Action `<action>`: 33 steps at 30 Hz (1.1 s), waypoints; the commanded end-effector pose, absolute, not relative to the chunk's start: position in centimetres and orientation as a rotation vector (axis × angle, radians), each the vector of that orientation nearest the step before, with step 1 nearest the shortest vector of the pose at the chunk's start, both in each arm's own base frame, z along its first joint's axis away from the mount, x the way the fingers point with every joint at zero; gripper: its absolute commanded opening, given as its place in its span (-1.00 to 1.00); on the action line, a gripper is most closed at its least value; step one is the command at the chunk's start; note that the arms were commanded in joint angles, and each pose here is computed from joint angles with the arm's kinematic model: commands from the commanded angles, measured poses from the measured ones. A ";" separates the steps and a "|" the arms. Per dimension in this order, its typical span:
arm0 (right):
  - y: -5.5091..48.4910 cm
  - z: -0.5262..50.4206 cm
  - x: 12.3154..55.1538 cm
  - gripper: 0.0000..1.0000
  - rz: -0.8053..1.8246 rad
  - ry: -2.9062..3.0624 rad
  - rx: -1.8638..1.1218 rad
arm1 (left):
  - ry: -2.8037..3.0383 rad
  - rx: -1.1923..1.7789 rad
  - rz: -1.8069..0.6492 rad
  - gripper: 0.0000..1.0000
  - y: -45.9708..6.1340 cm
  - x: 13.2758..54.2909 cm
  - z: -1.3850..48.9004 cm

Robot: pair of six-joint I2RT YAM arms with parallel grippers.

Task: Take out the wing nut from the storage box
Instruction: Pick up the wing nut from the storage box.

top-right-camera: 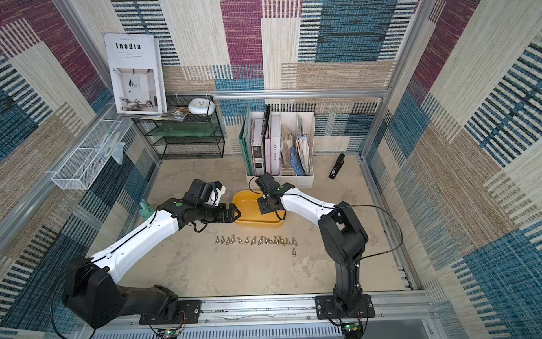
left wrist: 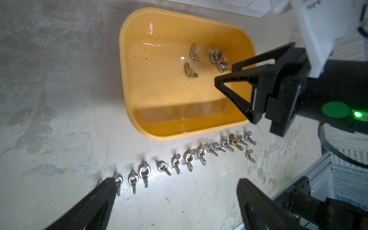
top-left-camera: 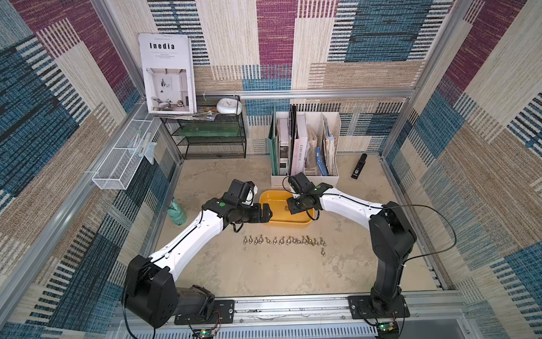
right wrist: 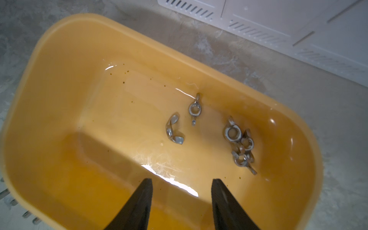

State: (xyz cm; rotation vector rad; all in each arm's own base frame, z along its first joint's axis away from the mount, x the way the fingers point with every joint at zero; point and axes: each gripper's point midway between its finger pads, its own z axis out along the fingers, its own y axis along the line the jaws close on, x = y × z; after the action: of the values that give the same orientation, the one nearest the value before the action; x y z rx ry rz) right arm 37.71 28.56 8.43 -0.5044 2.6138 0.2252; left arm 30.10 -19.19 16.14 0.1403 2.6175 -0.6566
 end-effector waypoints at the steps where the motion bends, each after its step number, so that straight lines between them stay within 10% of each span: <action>1: 28.8 7.5 38.4 -0.07 0.246 2.646 -0.542 | 2.612 0.143 -0.658 0.98 -19.1 30.4 16.4; 33: 29.4 3.6 41.5 -0.76 0.202 2.712 -0.572 | 2.605 0.214 -0.761 0.98 -20.4 30.9 16.6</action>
State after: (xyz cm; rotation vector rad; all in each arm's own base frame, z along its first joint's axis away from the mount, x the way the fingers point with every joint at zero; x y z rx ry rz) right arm 41.62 29.24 3.55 -0.5656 2.7062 0.1926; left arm 30.59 -20.31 16.33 0.1948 2.6205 -0.7585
